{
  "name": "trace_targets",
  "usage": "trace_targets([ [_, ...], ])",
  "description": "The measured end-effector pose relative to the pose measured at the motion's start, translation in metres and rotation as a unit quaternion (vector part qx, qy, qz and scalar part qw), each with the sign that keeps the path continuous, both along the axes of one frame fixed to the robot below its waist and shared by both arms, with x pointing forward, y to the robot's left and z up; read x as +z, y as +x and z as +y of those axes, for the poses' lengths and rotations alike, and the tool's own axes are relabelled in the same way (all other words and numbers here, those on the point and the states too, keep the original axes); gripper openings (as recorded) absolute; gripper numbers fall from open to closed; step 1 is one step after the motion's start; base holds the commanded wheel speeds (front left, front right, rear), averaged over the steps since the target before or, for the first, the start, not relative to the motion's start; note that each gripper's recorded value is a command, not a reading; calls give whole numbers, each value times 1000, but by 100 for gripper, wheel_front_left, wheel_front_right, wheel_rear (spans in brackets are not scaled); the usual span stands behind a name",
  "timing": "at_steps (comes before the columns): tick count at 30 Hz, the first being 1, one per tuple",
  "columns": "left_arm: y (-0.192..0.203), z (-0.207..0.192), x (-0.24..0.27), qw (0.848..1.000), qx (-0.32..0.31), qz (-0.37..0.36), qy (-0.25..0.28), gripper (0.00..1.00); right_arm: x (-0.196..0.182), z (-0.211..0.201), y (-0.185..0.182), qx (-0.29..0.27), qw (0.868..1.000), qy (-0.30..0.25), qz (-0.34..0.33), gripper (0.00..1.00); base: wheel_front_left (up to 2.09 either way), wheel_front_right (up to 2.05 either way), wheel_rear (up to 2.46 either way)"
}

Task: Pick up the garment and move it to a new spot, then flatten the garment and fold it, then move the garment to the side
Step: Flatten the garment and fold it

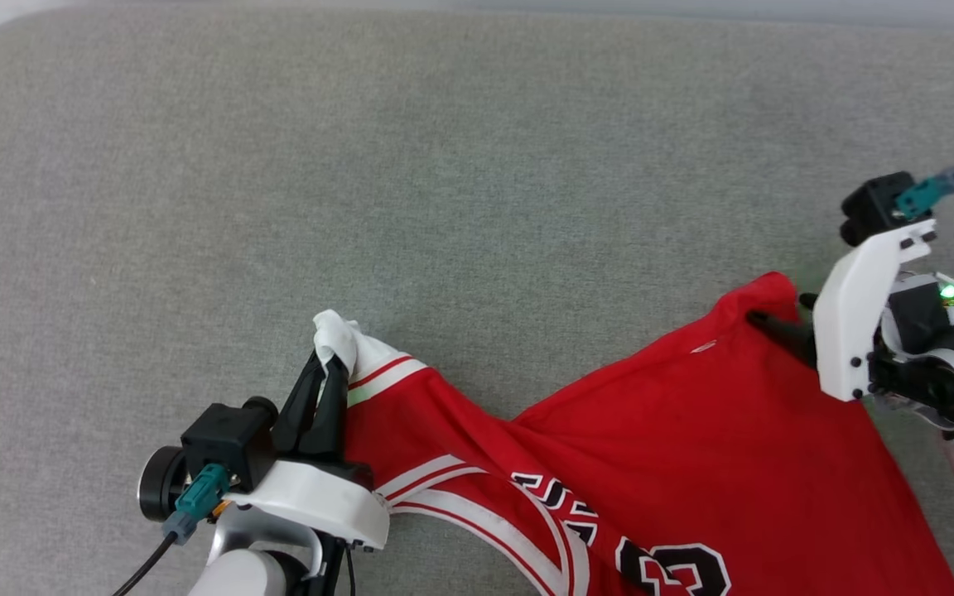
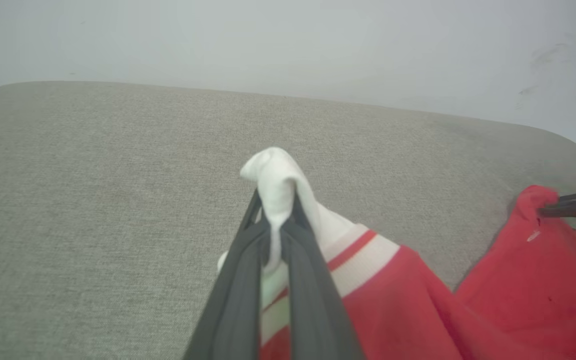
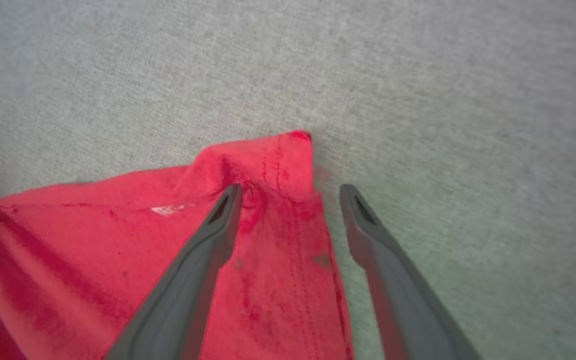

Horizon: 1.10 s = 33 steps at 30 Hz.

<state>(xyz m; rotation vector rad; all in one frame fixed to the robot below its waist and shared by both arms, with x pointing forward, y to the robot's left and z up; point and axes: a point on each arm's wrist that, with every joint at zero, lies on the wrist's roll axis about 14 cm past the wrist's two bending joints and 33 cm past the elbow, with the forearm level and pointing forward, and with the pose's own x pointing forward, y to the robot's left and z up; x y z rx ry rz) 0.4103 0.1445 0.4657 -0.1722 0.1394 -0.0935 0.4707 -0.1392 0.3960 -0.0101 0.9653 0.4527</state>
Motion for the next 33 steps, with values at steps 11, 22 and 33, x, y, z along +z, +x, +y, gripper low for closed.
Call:
trace_targets([
  [11,4,4,-16,1000,8,15,-1,0,-29,16,-14,61,992,-15,111,14,0,0,0],
  [22,4,9,3,1000,5,-11,6,0,1,17,-16,67,996,-15,54,0,0,0,0],
  [33,62,9,100,992,-31,-120,27,0,95,-26,30,-38,989,-15,-143,0,0,0,0],
])
